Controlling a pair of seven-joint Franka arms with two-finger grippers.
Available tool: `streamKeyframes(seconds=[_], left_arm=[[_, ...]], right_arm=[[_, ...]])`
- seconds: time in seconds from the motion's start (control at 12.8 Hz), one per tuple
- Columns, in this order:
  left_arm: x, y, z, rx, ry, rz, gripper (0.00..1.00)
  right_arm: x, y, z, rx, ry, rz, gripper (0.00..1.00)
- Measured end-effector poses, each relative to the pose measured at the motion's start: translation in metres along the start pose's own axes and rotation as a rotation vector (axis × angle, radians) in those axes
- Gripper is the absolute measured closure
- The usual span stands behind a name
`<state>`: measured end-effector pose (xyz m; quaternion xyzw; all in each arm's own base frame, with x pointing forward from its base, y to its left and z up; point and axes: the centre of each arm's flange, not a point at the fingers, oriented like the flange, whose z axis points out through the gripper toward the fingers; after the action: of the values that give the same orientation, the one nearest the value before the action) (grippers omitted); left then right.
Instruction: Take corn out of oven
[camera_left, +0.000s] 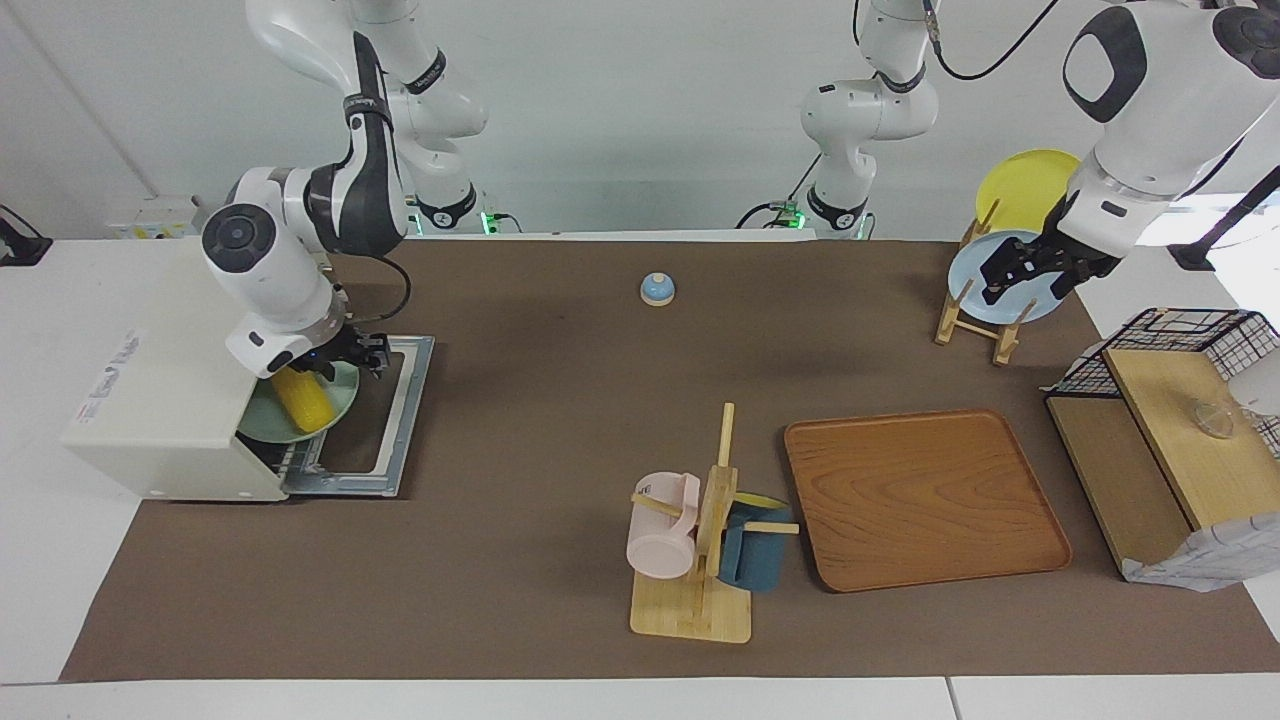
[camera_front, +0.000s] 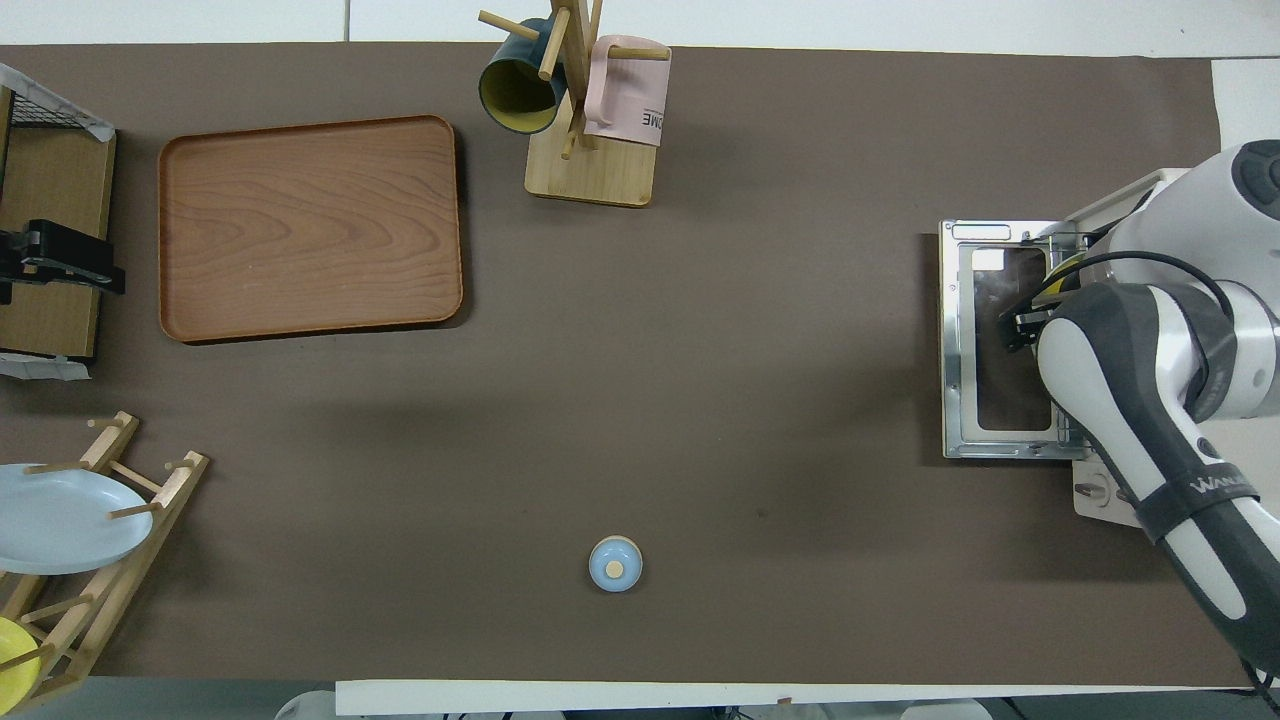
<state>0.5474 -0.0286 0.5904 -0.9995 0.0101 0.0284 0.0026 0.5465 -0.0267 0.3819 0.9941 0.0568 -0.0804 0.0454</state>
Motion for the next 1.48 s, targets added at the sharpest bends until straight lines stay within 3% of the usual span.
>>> streamKeyframes(seconds=[0.23, 0.39, 0.47, 0.7, 0.94, 1.17, 1.33, 1.48], left_arm=[[0.000, 0.000, 0.000, 0.000, 0.000, 0.000, 0.00], [0.000, 0.000, 0.000, 0.000, 0.000, 0.000, 0.00], [0.000, 0.000, 0.000, 0.000, 0.000, 0.000, 0.00], [0.000, 0.000, 0.000, 0.000, 0.000, 0.000, 0.00], [0.000, 0.000, 0.000, 0.000, 0.000, 0.000, 0.00], [0.000, 0.000, 0.000, 0.000, 0.000, 0.000, 0.00], [0.000, 0.000, 0.000, 0.000, 0.000, 0.000, 0.00], [0.000, 0.000, 0.000, 0.000, 0.000, 0.000, 0.00]], right_arm=[[-0.003, 0.001, 0.010, -0.013, 0.016, -0.039, 0.39], [-0.003, 0.002, 0.013, -0.046, 0.021, -0.105, 0.60], [-0.003, 0.003, 0.014, -0.067, 0.017, -0.131, 0.62], [-0.001, -0.008, 0.009, -0.109, 0.019, -0.185, 0.97], [0.012, -0.068, -0.033, -0.151, 0.022, -0.223, 0.98], [0.017, -0.200, -0.093, -0.187, 0.042, -0.147, 0.98], [0.015, -0.298, -0.115, -0.156, 0.061, -0.059, 0.98], [0.021, -0.385, -0.107, -0.074, 0.062, 0.059, 0.98]])
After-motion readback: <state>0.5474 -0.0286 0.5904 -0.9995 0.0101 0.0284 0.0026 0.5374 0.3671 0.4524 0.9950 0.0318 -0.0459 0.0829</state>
